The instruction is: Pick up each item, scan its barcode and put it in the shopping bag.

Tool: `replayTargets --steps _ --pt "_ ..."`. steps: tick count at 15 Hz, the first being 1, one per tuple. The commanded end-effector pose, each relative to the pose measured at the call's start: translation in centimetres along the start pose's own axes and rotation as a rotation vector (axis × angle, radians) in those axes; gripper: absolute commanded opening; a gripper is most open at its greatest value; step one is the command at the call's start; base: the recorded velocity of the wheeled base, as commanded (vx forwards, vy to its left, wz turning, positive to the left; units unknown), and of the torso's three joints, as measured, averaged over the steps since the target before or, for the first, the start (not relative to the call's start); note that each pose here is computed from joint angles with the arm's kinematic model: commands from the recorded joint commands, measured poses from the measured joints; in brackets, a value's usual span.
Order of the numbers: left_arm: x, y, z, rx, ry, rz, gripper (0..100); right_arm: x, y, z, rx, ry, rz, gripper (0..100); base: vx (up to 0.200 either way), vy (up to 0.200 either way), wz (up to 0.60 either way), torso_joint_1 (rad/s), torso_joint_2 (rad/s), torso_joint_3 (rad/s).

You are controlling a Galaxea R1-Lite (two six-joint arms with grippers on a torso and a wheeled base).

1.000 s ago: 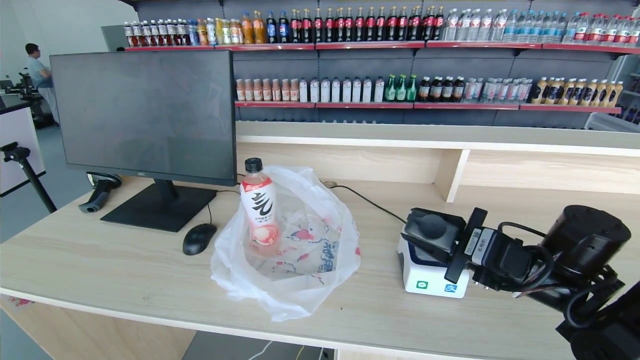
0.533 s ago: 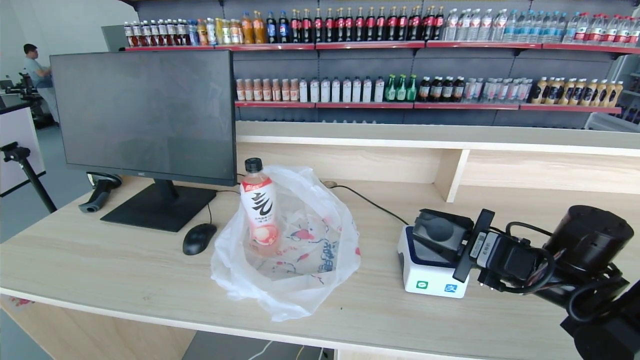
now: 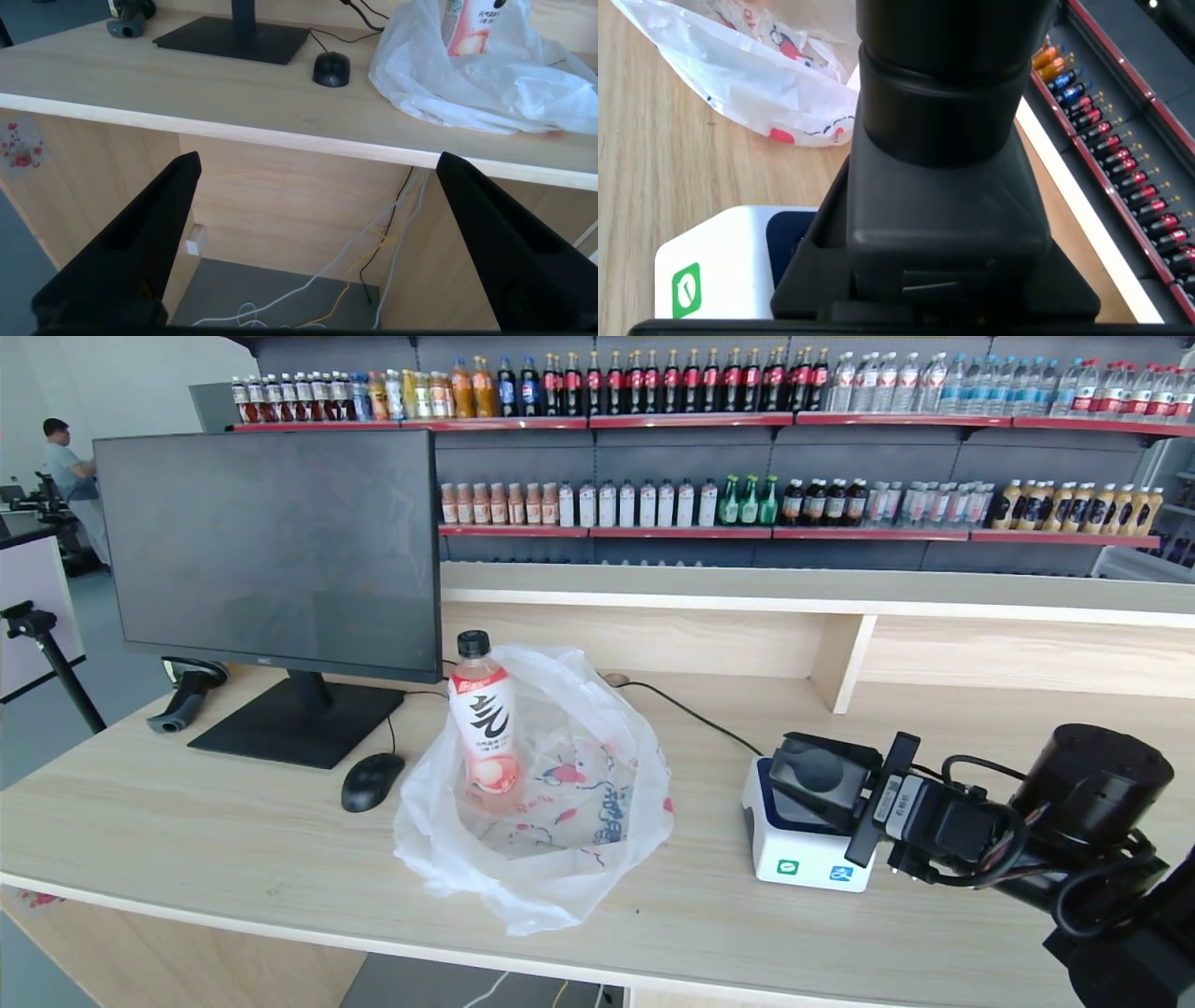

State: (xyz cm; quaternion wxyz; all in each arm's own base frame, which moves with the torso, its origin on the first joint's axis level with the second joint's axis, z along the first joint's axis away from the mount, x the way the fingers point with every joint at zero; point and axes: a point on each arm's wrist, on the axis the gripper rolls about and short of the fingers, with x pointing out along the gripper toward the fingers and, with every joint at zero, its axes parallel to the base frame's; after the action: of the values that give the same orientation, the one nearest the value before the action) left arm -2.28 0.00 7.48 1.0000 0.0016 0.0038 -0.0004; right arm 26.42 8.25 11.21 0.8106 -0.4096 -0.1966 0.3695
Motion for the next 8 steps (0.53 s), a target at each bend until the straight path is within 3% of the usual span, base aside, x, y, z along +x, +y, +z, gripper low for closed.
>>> replayTargets --steps 1,8 --pt "-0.01 0.0 0.03 0.0 -0.002 -0.001 100 -0.02 0.01 -0.06 0.001 0.002 0.0 0 0.0 0.0 0.0 0.0 0.0 0.0" --pt "-0.01 0.0 0.03 0.0 -0.002 -0.001 100 -0.06 -0.07 0.04 -0.001 -0.001 -0.003 0 0.0 0.0 0.0 0.0 0.0 0.0"
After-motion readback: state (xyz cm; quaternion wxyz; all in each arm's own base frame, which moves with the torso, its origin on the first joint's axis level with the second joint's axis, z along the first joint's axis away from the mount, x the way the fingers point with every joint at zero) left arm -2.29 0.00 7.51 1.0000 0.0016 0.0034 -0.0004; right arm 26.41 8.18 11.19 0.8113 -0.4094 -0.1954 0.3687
